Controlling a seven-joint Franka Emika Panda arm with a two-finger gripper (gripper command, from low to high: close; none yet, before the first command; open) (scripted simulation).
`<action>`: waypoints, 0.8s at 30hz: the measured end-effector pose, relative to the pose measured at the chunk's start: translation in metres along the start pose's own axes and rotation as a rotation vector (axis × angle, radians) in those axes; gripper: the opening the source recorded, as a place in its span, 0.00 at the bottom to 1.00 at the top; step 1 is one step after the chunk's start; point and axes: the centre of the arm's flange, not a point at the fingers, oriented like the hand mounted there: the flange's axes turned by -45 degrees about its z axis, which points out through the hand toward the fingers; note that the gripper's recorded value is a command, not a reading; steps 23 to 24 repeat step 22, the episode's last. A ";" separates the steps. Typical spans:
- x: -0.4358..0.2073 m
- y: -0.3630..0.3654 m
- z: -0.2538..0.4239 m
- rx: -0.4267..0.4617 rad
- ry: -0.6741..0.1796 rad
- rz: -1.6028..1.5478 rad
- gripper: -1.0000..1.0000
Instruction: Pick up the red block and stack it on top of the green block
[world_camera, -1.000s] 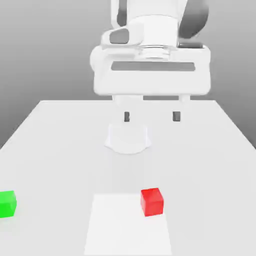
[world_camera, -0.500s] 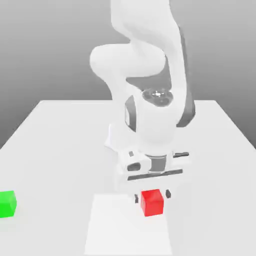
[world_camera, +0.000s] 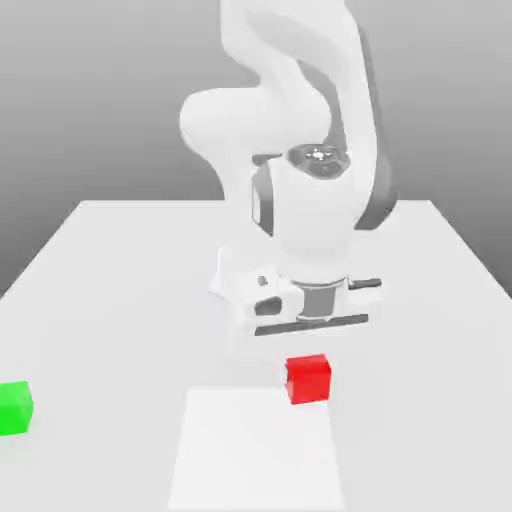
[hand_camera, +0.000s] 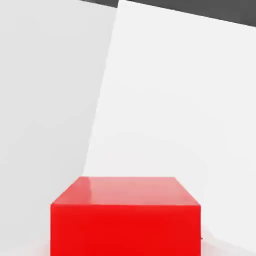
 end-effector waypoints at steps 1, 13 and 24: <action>0.004 0.015 -0.002 0.003 0.000 0.022 0.00; -0.070 0.336 -0.031 0.003 0.005 0.520 0.00; -0.099 0.381 0.021 -0.006 0.003 0.576 1.00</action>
